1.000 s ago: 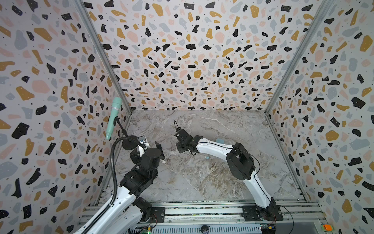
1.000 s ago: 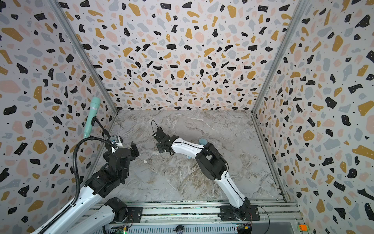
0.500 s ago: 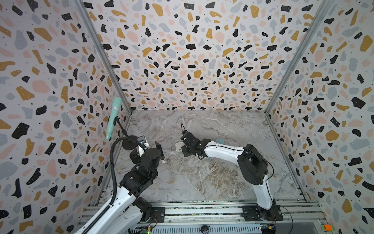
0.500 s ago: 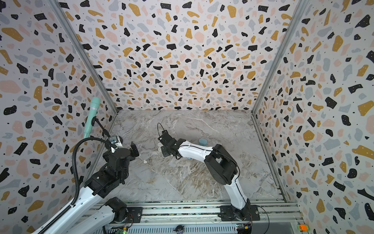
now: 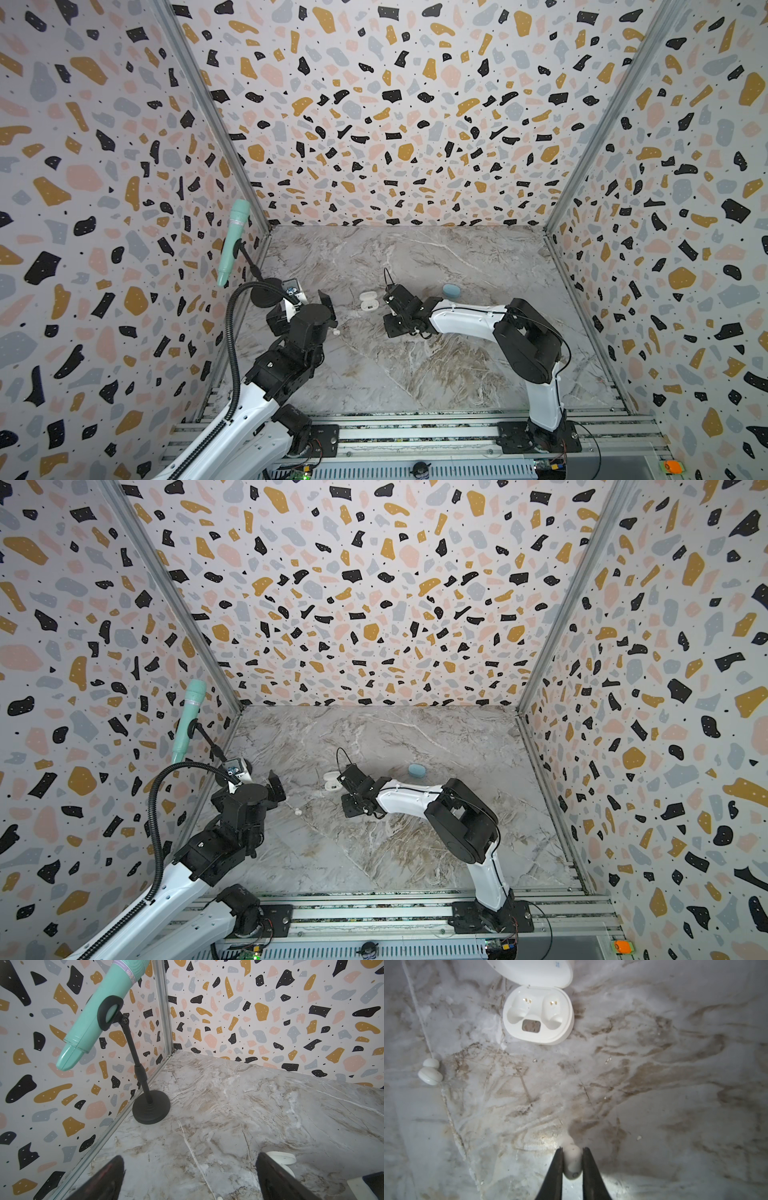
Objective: Insert wireless bluetooth earbuds into charging case
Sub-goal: Place a wireless bluetooth earbud at the center of the table.
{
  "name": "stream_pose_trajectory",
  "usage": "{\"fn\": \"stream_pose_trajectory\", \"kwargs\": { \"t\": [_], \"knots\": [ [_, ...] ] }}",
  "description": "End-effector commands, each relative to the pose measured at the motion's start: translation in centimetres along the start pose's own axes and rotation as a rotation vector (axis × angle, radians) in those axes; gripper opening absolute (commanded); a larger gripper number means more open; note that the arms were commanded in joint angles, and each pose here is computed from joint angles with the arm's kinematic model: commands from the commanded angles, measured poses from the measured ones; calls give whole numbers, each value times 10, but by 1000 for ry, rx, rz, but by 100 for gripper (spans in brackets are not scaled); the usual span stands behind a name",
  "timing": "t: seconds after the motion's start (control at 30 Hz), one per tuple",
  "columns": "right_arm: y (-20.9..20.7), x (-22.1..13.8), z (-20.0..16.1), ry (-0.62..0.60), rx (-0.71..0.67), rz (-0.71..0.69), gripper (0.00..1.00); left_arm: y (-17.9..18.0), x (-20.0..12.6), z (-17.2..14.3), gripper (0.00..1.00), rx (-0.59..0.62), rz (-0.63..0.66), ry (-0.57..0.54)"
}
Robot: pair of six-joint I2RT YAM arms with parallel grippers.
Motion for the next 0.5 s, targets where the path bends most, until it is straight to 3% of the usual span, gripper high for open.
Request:
{"fn": "stream_pose_trajectory", "kwargs": {
  "t": [0.0,0.47],
  "knots": [
    [3,-6,7,-24,38,40,15,0,1,0,100,-2,-2,-9],
    [0,7,-7,29,83,61,20,1,1,0,100,-2,-3,-8]
  ]
}}
Point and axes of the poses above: each gripper's point midway between its finger pads, its own x axis out along the fingers, its own y axis along the line the jaws close on, z = x × y, the point moved 5 cm from there along -x, back along the fingers, and after that the axes turned 14 degrees about -x, right-handed, at the moved point
